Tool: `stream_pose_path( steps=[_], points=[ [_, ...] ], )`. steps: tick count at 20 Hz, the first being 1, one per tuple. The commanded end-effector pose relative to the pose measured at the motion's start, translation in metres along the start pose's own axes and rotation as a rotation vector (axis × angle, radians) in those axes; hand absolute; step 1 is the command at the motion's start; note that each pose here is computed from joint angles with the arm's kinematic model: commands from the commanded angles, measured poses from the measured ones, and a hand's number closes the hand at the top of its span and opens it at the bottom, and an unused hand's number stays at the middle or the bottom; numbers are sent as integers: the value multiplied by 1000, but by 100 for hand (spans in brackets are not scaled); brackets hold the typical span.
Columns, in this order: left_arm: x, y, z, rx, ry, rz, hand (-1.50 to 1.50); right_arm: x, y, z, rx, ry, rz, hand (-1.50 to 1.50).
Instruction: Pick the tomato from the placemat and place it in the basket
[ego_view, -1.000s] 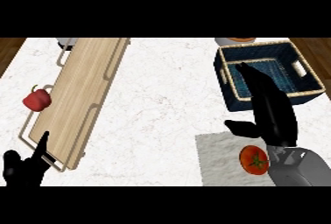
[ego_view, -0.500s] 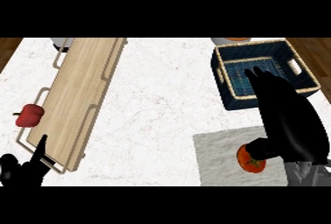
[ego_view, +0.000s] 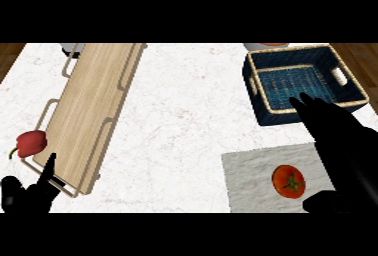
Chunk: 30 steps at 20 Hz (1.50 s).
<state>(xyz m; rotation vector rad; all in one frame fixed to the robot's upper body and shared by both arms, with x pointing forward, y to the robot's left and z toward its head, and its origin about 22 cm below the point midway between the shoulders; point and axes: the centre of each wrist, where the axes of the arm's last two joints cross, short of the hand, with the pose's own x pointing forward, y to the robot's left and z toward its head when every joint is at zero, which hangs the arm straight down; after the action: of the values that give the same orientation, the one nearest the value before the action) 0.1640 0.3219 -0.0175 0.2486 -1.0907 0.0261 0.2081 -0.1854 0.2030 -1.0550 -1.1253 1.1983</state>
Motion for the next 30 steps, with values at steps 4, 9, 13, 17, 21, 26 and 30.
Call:
stream_pose_path(
  steps=[4,9,13,17,21,26,30],
  points=[
    [-11,-16,-8,-55,94,16,0,-8,-15,30,55,152,46,-150],
    [-11,-37,-16,-70,88,20,0,-2,-11,34,53,164,8,-150],
    [-6,-28,-19,-90,67,-2,0,-1,-2,30,66,180,-13,-150],
    [-17,-29,-12,-84,84,-6,0,-1,9,32,78,209,3,-150],
    [-9,-26,-24,-98,65,4,0,-2,27,17,126,256,57,-150],
    [-15,-22,-22,-92,67,-13,0,-11,47,18,156,254,40,-150],
    [-12,-28,-31,-77,71,-14,0,10,50,19,128,250,8,-150]
  ],
)
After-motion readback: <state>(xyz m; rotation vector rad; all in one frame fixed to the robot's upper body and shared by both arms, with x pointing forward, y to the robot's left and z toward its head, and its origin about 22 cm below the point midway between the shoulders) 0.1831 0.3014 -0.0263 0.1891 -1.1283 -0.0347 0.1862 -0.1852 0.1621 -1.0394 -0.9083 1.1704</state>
